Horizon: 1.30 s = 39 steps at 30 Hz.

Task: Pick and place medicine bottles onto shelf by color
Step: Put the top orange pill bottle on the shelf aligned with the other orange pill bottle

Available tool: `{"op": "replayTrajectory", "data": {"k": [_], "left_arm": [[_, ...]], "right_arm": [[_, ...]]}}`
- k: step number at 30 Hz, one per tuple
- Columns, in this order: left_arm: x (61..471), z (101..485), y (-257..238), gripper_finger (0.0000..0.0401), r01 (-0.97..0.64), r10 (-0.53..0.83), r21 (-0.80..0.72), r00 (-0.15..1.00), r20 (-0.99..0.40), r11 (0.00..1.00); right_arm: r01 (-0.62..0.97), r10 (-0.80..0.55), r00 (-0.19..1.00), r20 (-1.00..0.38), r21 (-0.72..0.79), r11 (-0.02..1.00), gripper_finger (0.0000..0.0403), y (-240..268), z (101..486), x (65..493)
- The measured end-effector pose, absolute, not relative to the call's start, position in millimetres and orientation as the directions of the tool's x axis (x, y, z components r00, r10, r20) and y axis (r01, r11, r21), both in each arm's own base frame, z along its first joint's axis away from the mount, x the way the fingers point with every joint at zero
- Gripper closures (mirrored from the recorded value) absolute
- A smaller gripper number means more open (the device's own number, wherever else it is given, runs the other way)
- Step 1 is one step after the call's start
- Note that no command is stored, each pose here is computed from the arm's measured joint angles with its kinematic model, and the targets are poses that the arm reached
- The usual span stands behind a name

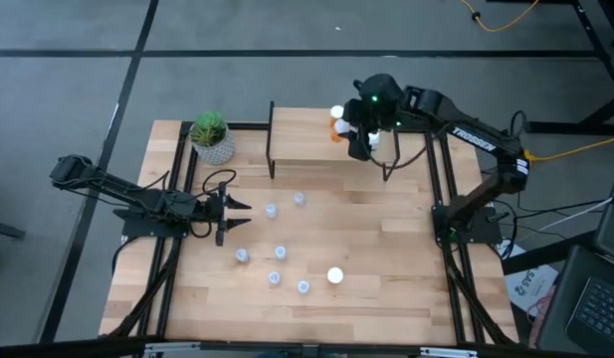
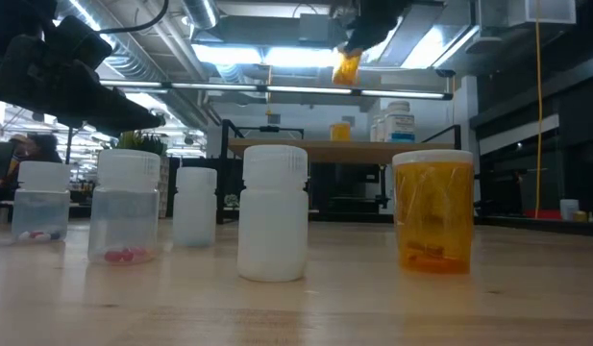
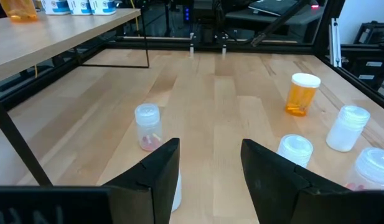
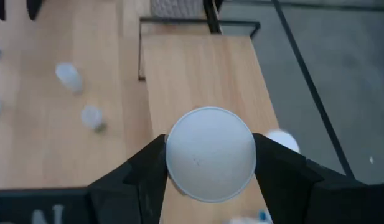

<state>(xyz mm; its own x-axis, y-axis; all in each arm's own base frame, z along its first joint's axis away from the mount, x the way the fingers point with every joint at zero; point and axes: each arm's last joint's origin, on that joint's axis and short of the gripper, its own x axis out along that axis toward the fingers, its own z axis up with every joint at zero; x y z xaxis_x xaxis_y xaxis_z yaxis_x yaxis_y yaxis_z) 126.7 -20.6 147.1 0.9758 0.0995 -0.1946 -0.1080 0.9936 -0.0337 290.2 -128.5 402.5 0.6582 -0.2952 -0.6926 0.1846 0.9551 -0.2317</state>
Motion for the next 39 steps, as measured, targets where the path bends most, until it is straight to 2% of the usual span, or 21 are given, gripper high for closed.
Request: {"op": "replayTrajectory", "data": {"k": [6,11,18,29,39], "left_arm": [[126.7,147.1,-20.6,0.0236,-0.108,0.099,-0.034,0.976,-0.195,0.994],[126.7,147.2,-20.6,0.0236,-0.107,0.099,-0.034,0.976,-0.195,0.994],[126.7,147.2,-20.6,0.0236,-0.108,0.100,-0.034,0.976,-0.195,0.994],[126.7,147.2,-20.6,0.0236,-0.108,0.100,-0.034,0.976,-0.194,0.994],[126.7,147.2,-20.6,0.0236,-0.108,0.099,-0.033,0.976,-0.194,0.994]], "right_arm": [[0.220,-0.321,0.618,-0.717,-0.234,0.947,0.0196,-143.3,357.0,290.4],[0.277,-0.389,0.566,-0.727,-0.276,0.920,0.0196,-155.9,342.6,297.4],[0.267,-0.371,0.513,-0.774,-0.267,0.926,0.0195,-165.2,319.3,314.0],[0.320,-0.372,0.503,-0.780,-0.231,0.919,0.0193,-179.1,314.2,311.0],[0.316,-0.340,0.529,-0.778,-0.191,0.929,0.0148,-179.7,314.6,311.3]]}}
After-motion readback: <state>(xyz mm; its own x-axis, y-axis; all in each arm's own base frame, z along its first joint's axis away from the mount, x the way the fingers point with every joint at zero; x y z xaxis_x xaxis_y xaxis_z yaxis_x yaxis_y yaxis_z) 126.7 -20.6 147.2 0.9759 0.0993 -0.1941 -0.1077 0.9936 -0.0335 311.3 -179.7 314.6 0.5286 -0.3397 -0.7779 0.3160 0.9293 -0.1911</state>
